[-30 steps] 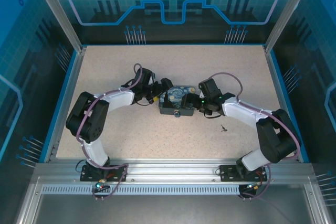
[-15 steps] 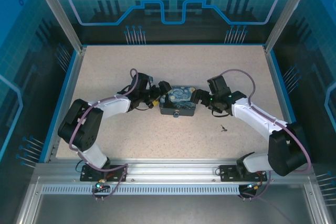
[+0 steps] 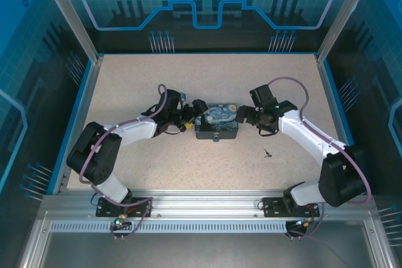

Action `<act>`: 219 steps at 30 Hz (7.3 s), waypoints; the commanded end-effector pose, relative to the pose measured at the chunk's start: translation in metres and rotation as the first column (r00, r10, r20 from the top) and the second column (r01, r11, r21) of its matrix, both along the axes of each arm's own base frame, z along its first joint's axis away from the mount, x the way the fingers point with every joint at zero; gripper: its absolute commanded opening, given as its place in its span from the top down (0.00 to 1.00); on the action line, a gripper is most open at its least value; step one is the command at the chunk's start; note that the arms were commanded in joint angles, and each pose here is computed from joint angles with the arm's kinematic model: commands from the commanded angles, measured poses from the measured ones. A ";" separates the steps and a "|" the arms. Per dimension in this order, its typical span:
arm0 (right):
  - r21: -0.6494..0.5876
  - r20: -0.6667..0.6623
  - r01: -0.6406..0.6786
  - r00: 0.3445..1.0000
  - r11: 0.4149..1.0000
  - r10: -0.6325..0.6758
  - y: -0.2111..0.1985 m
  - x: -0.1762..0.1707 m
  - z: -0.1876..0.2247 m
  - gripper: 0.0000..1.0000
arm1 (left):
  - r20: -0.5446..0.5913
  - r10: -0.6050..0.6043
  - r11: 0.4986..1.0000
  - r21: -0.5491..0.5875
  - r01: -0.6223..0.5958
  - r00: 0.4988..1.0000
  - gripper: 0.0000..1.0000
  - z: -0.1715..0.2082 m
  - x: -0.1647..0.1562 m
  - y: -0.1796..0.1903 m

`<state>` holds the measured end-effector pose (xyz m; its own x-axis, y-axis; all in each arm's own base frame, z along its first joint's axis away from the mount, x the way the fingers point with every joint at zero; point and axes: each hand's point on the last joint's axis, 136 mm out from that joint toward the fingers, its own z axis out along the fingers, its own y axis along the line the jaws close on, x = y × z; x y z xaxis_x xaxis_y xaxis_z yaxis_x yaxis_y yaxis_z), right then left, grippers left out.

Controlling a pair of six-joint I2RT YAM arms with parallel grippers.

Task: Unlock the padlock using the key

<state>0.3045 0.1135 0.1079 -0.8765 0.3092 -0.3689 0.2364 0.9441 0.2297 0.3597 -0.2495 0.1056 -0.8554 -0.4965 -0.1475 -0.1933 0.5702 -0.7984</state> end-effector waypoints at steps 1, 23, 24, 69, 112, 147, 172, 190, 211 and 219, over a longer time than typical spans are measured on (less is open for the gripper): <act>0.048 -0.043 0.005 0.999 0.999 -0.003 -0.008 -0.020 -0.008 0.00 | 0.047 -0.009 0.998 0.069 0.006 0.999 0.01 0.014 -0.004 0.011; 0.008 -0.337 0.162 0.929 0.987 -0.150 -0.063 -0.088 -0.075 0.44 | 0.083 -0.016 0.999 -0.039 0.020 0.996 0.01 0.055 -0.032 0.016; 0.004 -0.344 0.161 0.927 0.987 -0.150 -0.063 -0.088 -0.077 0.45 | 0.082 -0.016 0.999 -0.041 0.020 0.996 0.01 0.055 -0.032 0.016; -0.034 -0.414 0.097 0.905 0.995 -0.102 -0.041 -0.101 -0.099 0.83 | 0.077 -0.041 0.995 -0.091 0.048 0.996 0.01 0.052 -0.030 0.006; 0.445 0.453 -0.682 0.731 0.581 0.511 0.139 -0.013 0.084 1.00 | 0.059 -0.119 0.953 -0.273 0.131 0.991 0.16 0.095 0.004 -0.038; 0.184 0.364 -0.719 0.683 0.670 0.633 0.148 -0.017 0.060 1.00 | -0.092 -0.204 0.968 -0.166 0.187 0.975 0.59 0.062 -0.039 -0.067; 0.166 0.370 -0.701 0.696 0.694 0.615 0.145 -0.012 0.064 1.00 | -0.132 -0.212 0.970 -0.148 0.193 0.968 0.92 0.044 -0.045 -0.072; 0.231 0.402 -0.644 0.746 0.729 0.531 0.123 -0.005 0.083 0.46 | -0.050 -0.173 0.979 -0.118 0.166 0.984 1.00 0.051 -0.028 -0.070; 0.710 0.403 -0.352 0.913 0.610 0.058 0.092 0.018 0.116 0.38 | 0.554 -0.056 0.964 -0.186 0.189 0.831 1.00 0.148 0.008 -0.060; 0.761 0.443 -0.345 0.895 0.550 -0.052 0.089 0.034 0.138 0.37 | 0.597 0.105 0.944 -0.311 0.108 0.796 1.00 0.167 0.017 -0.048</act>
<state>0.3292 0.2060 0.2286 -0.8162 0.4683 -0.3384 -0.1597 0.3800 0.9111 0.3700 -0.3056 0.2412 -0.7236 -0.5243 -0.4489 0.3160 0.3266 -0.8908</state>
